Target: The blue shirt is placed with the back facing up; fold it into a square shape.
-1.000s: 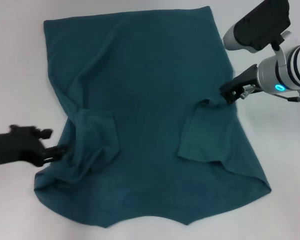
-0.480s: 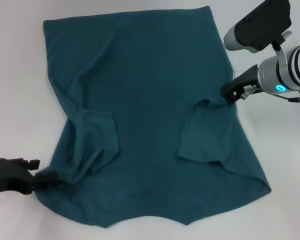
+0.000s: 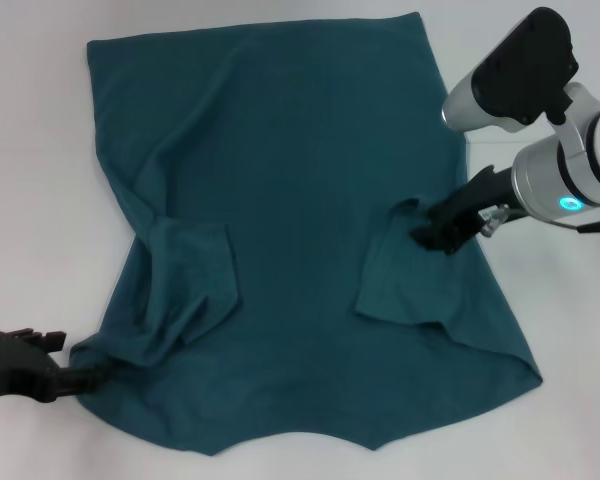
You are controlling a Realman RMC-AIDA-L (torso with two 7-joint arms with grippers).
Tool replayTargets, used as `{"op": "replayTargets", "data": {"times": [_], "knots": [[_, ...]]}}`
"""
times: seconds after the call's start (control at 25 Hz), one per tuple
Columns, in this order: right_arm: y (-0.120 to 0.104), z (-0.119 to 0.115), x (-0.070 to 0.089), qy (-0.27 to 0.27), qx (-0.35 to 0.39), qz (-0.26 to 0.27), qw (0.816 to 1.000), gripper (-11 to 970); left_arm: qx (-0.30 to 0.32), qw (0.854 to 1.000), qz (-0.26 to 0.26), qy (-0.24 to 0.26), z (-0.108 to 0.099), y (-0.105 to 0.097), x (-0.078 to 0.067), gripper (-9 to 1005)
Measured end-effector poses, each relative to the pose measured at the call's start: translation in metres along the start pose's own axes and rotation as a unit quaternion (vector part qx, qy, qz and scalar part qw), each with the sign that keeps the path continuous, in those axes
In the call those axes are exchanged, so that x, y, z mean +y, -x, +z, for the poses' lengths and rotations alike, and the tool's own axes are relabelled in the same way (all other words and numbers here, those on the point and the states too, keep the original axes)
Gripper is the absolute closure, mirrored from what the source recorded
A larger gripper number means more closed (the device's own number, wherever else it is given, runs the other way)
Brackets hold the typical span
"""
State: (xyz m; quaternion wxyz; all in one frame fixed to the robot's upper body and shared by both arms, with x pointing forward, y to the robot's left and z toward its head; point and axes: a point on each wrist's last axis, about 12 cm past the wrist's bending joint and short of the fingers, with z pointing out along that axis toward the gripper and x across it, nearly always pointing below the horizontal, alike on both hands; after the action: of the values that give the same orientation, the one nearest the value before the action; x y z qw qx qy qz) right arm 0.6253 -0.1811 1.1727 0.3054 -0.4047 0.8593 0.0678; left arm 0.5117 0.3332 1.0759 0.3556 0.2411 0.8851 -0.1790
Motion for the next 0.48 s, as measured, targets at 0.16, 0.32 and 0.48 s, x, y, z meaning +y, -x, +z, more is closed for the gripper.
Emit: {"op": "replayTargets", "data": {"times": [0.16,0.32,0.48], "knots": [[-0.0035,-0.0087,0.0063,0.026,-0.004,-0.002,1.0,532,0.01,1.0,0.005,0.019,0.0008,-0.0026,0.0034,158],[-0.0073,-0.0102,0.0065,0.025,-0.006,0.003,1.0,442,0.014,1.0,0.006,0.019,0.0041,-0.0041,0.003,161],[-0.0098,-0.01,0.0055,0.023,-0.006,0.007,1.0,352,0.014,1.0,0.012,0.024,0.007,-0.0019,0.0028,164]]}}
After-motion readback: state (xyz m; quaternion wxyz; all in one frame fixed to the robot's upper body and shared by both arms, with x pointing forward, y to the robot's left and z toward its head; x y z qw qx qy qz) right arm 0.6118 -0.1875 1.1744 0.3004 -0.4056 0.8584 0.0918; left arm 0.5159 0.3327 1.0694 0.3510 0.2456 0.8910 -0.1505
